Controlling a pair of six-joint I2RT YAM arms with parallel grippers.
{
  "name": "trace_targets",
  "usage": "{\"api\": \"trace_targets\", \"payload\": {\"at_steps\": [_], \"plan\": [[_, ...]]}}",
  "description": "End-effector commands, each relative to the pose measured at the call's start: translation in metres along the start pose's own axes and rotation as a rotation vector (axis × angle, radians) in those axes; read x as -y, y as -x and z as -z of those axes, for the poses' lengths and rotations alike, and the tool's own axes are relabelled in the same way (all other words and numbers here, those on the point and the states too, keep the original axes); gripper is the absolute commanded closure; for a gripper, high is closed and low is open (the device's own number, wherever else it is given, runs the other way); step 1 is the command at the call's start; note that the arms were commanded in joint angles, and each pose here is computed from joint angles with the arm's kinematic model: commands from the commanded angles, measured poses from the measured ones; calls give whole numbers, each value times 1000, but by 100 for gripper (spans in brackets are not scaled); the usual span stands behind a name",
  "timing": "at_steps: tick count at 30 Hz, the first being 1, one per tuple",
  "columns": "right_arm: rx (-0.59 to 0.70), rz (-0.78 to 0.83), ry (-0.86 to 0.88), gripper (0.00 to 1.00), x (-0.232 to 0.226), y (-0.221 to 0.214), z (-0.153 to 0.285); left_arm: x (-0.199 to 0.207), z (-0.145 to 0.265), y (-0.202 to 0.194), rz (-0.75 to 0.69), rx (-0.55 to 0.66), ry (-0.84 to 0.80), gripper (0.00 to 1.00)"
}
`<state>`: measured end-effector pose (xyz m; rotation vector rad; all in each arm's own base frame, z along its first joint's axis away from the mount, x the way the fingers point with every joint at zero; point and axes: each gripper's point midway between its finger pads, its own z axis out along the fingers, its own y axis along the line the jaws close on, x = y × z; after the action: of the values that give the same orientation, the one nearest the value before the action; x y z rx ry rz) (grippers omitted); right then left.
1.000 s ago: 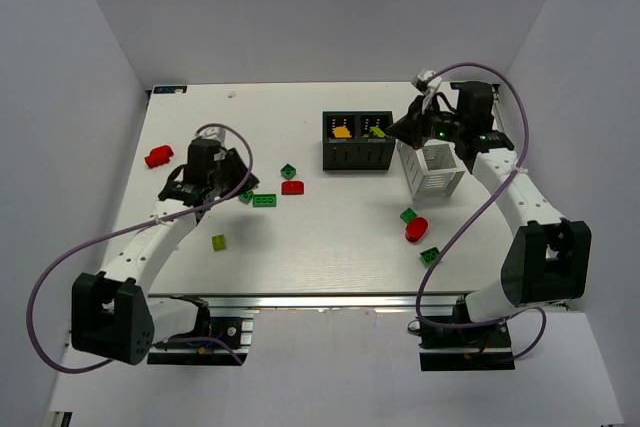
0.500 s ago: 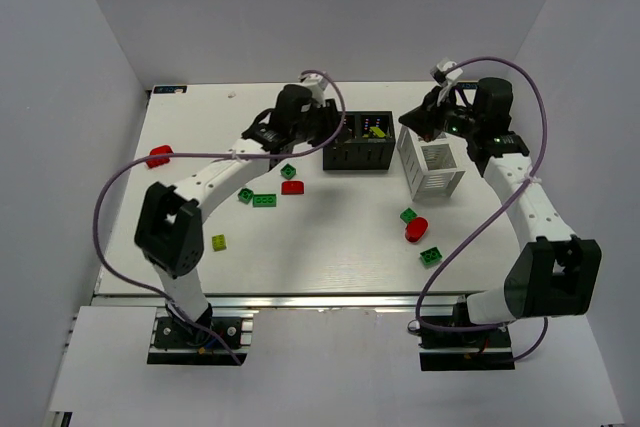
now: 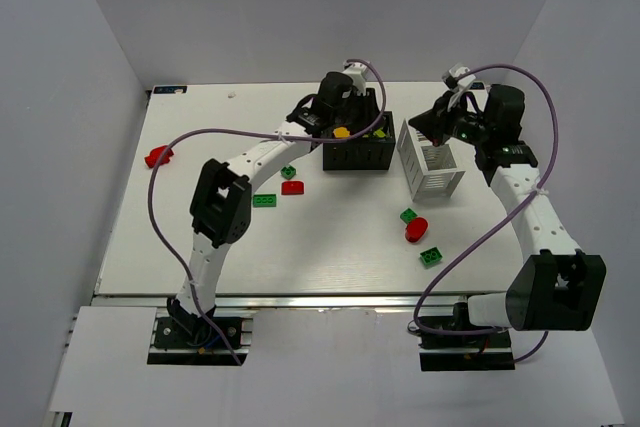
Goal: Sort the legos into containers by color
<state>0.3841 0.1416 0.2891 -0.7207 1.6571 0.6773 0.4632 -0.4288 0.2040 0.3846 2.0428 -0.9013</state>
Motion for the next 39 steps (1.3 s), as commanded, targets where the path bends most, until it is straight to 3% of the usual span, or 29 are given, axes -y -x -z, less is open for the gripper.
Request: {"api": "trace_targets", "payload": {"at_steps": [1,6,11,17,19,24,28,30,31,32,34,35,37,39], "plan": [[47,51,-14,100,-1,14,7,9,-1,29,-47,71,6,87],[49,45,-17,100,-1,12,10,-2,-15,28,-50,82,45,79],[53,47,-14,100,-1,12,11,-7,-18,24,-40,71,72,57],[54,44,-5,98,-3,12,10,2,-13,30,-32,79,53,47],[53,43,-5,97,-3,12,10,5,-9,34,-34,88,54,39],[53,49,6,90,-4,12,10,15,11,52,-35,130,57,34],[51,61,25,85,-8,12,11,15,33,61,-40,148,98,36],[45,76,47,61,-11,9,11,3,46,45,-34,113,149,41],[41,80,63,42,-13,6,10,3,72,62,-35,172,197,44],[36,96,91,11,-17,-1,10,-14,77,34,-22,128,243,47],[36,123,116,11,-22,-7,11,-16,122,45,10,199,284,48],[33,141,131,10,-25,-15,11,-35,131,14,29,148,335,47],[37,161,144,11,-29,-19,13,-46,174,17,97,204,392,46],[33,164,170,11,-34,-26,13,-83,202,-21,167,141,505,36]]}}
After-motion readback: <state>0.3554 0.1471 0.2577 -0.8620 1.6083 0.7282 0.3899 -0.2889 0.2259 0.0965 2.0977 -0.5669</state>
